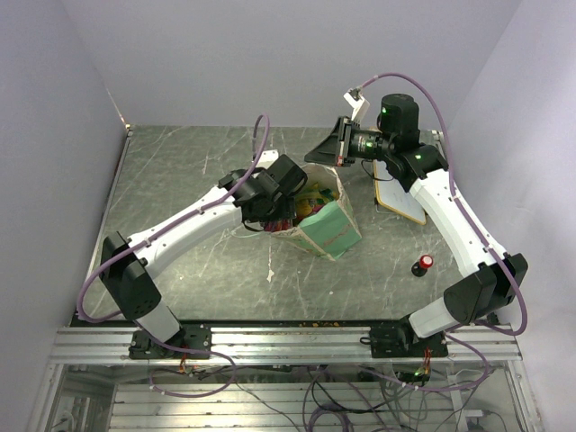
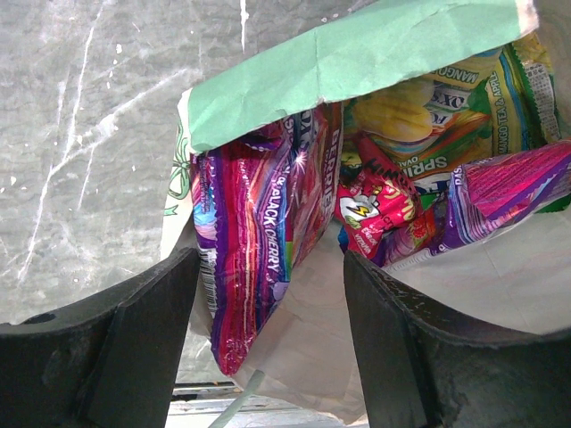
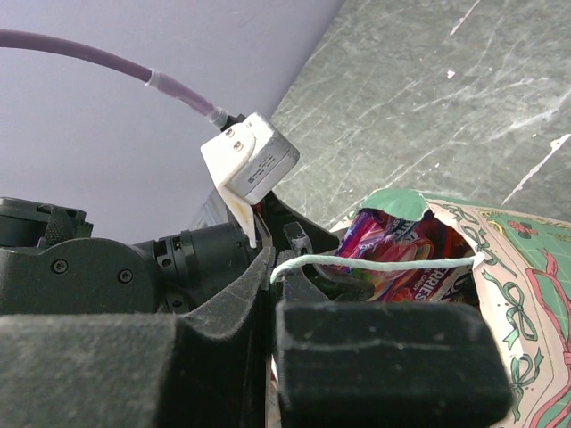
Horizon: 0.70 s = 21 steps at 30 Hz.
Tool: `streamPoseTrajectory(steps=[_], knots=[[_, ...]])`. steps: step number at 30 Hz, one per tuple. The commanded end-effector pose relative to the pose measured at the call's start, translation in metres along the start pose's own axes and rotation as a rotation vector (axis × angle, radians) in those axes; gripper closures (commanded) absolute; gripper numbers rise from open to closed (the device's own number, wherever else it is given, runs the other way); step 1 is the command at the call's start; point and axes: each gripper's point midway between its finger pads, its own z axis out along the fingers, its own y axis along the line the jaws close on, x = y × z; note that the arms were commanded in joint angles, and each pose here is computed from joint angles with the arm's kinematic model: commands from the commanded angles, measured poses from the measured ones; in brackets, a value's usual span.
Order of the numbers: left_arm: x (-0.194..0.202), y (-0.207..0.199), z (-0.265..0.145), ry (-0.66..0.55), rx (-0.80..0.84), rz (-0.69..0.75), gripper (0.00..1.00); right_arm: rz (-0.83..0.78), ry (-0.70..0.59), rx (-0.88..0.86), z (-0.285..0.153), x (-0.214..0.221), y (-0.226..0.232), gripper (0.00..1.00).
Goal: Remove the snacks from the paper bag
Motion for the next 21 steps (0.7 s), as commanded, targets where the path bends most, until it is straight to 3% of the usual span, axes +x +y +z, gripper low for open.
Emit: streamPoseTrajectory(steps=[1,7,14,21], knots=[[-0.008,0.007,0.002,-0.026,-0.03,0.01,0.24,-0.014,-0.005,-0.025,-0.002,0.0,0.006,1.0],[-0.006,0.012,0.012,-0.023,-0.057,0.026,0.26,-0.008,-0.001,-0.027,-0.001,0.002,0.006,1.0],[-0.005,0.002,0.023,-0.007,-0.033,0.056,0.35,-0.003,-0.001,-0.031,-0.001,0.002,0.006,1.0],[-0.015,-0.017,0.009,-0.022,0.074,0.071,0.7,-0.024,-0.003,-0.03,-0.002,0.002,0.009,1.0]])
